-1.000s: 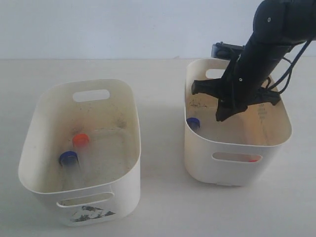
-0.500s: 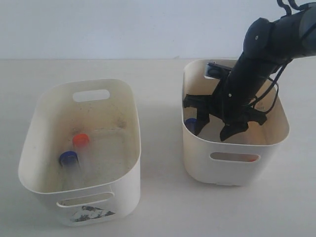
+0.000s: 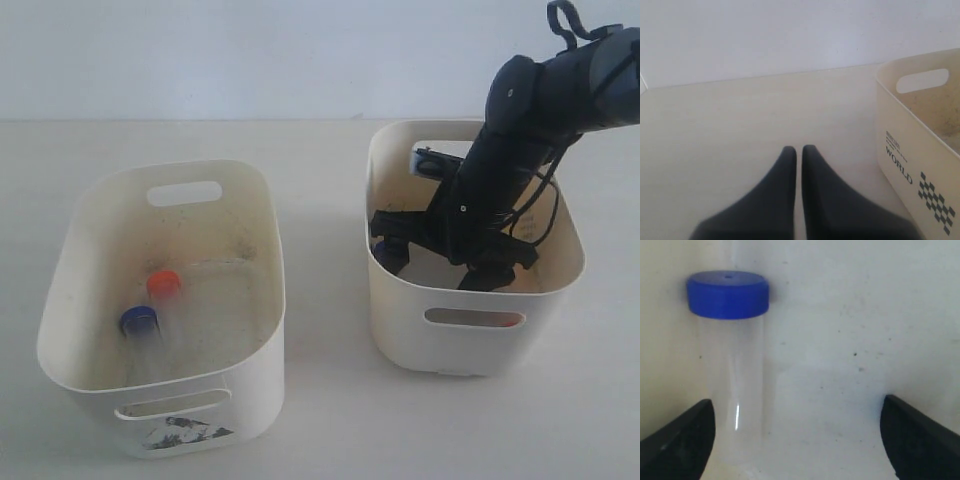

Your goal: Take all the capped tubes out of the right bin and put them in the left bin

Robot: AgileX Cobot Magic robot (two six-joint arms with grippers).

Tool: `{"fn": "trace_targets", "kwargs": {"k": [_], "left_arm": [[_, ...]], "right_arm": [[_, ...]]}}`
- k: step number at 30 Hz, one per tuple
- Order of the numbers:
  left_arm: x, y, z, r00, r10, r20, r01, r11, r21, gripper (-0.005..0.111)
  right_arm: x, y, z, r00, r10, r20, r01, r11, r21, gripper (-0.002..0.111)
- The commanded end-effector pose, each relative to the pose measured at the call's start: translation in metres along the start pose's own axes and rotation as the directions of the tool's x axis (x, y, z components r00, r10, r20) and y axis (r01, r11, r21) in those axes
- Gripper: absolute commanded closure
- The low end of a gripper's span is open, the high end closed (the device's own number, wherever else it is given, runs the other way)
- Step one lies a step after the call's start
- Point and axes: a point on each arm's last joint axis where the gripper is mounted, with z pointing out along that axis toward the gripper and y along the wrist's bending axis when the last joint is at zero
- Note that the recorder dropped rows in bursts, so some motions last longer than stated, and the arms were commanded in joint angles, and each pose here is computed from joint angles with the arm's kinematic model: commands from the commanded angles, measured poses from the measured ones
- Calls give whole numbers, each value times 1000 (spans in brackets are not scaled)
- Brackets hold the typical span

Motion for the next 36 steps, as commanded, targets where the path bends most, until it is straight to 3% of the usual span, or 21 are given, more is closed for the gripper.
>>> {"fn": "trace_targets", "kwargs": {"k": [1,8,13,21,26,31,36], "left_arm": [[-2,0,-1,1000,-23,15,23,1000,0,102],[-2,0,-1,1000,-23,15,23,1000,0,102],[-2,0,-1,1000,-23,15,23,1000,0,102],[-2,0,0,1000,-23,15,23,1000,2,102],[-2,0,0,1000,-23,15,23,1000,2,102],[-2,0,0,1000,-23,15,23,1000,2,102],[-2,0,0,1000,-23,15,23,1000,2,102]], "right_arm": [[2,4,20,1000,-5,-27,6,1000,14,25],[2,0,29,999,13,-35,-11,997,76,27],[1,-7,29,999,17,-28,-13,989,144,53],[2,-7,28,999,12,-31,-7,989,150,82],[1,-7,24,1000,0,-24,4,988,157,109],[-5,3,-7,996,-56,66,45,987,156,108],[-13,21,-69,960,-137,243,103,984,149,108]]}}
